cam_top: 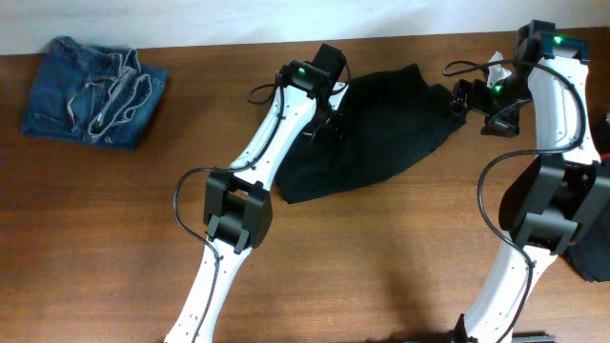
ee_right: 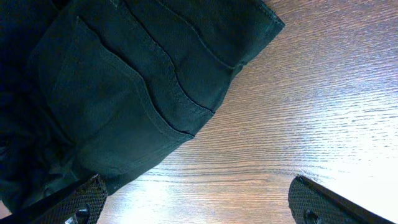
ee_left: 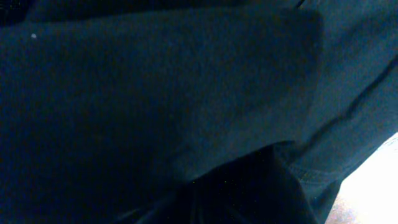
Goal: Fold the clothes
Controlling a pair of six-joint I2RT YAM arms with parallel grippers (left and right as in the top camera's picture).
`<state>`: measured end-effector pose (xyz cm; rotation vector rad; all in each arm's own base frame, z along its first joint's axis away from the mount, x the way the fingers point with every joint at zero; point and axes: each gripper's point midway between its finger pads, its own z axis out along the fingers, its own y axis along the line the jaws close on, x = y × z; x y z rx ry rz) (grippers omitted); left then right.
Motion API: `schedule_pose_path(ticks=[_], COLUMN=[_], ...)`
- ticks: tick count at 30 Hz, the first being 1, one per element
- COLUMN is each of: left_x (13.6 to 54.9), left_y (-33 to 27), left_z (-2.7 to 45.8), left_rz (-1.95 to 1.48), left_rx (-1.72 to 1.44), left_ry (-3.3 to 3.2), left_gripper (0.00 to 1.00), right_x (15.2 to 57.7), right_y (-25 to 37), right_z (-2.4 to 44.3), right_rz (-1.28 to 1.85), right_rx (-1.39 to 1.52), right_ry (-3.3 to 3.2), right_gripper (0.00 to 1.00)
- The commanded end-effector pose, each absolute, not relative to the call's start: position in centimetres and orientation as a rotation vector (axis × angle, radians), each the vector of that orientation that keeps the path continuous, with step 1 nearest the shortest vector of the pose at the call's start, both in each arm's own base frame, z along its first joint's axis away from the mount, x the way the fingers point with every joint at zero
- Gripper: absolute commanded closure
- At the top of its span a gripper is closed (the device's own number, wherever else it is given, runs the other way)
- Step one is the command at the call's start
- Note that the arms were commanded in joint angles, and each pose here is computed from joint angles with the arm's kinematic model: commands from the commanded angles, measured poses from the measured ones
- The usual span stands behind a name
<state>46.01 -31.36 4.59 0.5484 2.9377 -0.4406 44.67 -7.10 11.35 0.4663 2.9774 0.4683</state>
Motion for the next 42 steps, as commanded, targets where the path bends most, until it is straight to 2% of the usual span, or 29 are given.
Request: schedule_pose_path(ticks=[1,6,10,11,12,13,14,15,21,25,33,42], left_x=[44.3,44.6,44.8,44.8,44.8,44.8,44.8,44.8,44.8,45.0,45.7,46.7], left_y=[-32.8,-32.8,-32.3,-32.2,-32.0,-31.8,-31.5,-31.2,-29.0,-27.6,-26.6,-24.7], left_z=[1.7,3.3,7.1,8.3,9.4,10.7,11.7,12.7,15.4,15.1,15.1,15.0], left_rz=[-0.47,-0.474,-0.484,-0.487,-0.489,-0.489,-0.484,-0.47,-0.344,-0.318,-0.291,-0.147], left_rx=[0.583,0.623,0.664,0.678,0.687,0.695,0.69,0.684,0.649,0.613,0.574,0.539], left_ry=[3.004,2.967,2.908,2.888,2.87,2.847,2.833,2.818,2.788,2.816,2.821,2.808], left_gripper=[0.96,0.94,0.8,0.73,0.59,0.42,0.16,0.01,0.01,0.01,0.01,0.01], right_x=[44.6,44.6,44.8,44.9,45.0,45.1,45.2,45.3,46.5,47.9,49.0,51.2], right_y=[-7.1,-7.1,-7.2,-7.3,-7.3,-7.3,-7.4,-7.4,-8.2,-8.6,-8.5,-7.6], right_z=[11.2,11.2,11.2,11.2,11.2,11.2,11.2,11.2,11.2,10.7,6.6,5.5], right_rz=[0.488,0.487,0.484,0.481,0.479,0.477,0.476,0.471,0.409,0.386,0.418,0.518], right_rx=[0.453,0.453,0.452,0.451,0.449,0.448,0.446,0.445,0.37,0.295,0.185,0.149], right_ry=[2.979,2.979,2.971,2.967,2.961,2.957,2.954,2.952,2.91,2.871,2.898,2.815], right_gripper=[0.01,0.01,0.01,0.01,0.01,0.01,0.01,0.01,0.01,0.01,0.01,0.01])
